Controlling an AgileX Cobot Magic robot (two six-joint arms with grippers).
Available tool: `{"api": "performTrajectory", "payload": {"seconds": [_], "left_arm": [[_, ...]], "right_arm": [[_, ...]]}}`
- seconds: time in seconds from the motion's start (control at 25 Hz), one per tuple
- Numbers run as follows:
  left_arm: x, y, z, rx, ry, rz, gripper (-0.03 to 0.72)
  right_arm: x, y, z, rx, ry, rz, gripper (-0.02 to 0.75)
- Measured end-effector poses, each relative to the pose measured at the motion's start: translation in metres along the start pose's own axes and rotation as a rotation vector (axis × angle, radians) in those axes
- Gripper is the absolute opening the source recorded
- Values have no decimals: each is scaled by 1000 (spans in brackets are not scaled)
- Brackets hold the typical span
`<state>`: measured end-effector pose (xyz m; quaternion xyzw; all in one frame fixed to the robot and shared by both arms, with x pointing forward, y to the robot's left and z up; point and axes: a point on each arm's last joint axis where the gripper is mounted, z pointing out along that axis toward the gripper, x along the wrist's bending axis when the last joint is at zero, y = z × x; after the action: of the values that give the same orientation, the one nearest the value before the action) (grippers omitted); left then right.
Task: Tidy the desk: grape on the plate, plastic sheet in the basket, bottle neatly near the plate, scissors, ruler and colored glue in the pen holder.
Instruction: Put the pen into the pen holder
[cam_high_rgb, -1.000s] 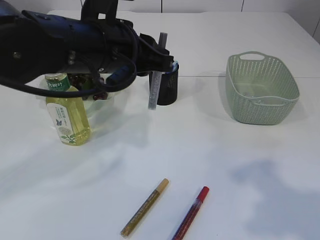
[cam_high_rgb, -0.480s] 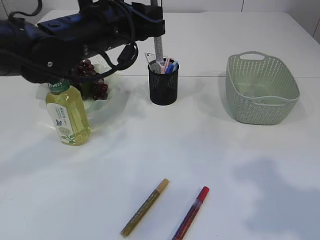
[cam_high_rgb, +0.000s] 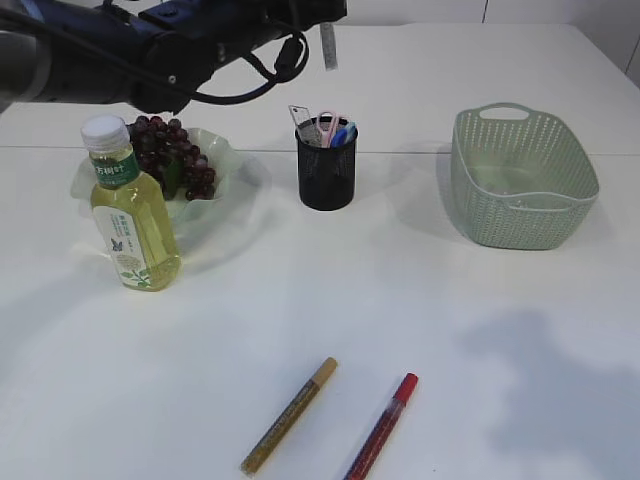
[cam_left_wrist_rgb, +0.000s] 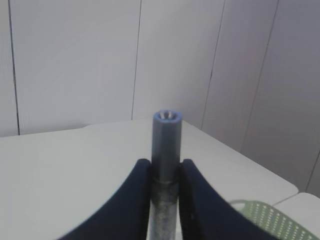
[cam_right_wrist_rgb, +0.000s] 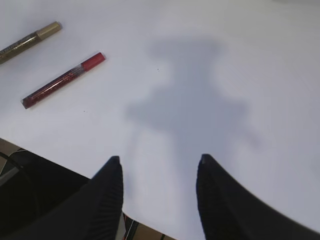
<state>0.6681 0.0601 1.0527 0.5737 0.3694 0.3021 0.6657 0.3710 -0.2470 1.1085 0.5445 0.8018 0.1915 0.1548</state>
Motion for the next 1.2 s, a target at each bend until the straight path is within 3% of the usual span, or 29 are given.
{"api": "performTrajectory", "payload": {"seconds": [0.6,1.2], "left_arm": [[26,-49,27,109,55,0,125],[29,-64,35,129,59,-1,134]], "right_arm": [[-4,4,0,-47,-40,-19,381],[-4,5,0,-56,-47,-22,381]]}}
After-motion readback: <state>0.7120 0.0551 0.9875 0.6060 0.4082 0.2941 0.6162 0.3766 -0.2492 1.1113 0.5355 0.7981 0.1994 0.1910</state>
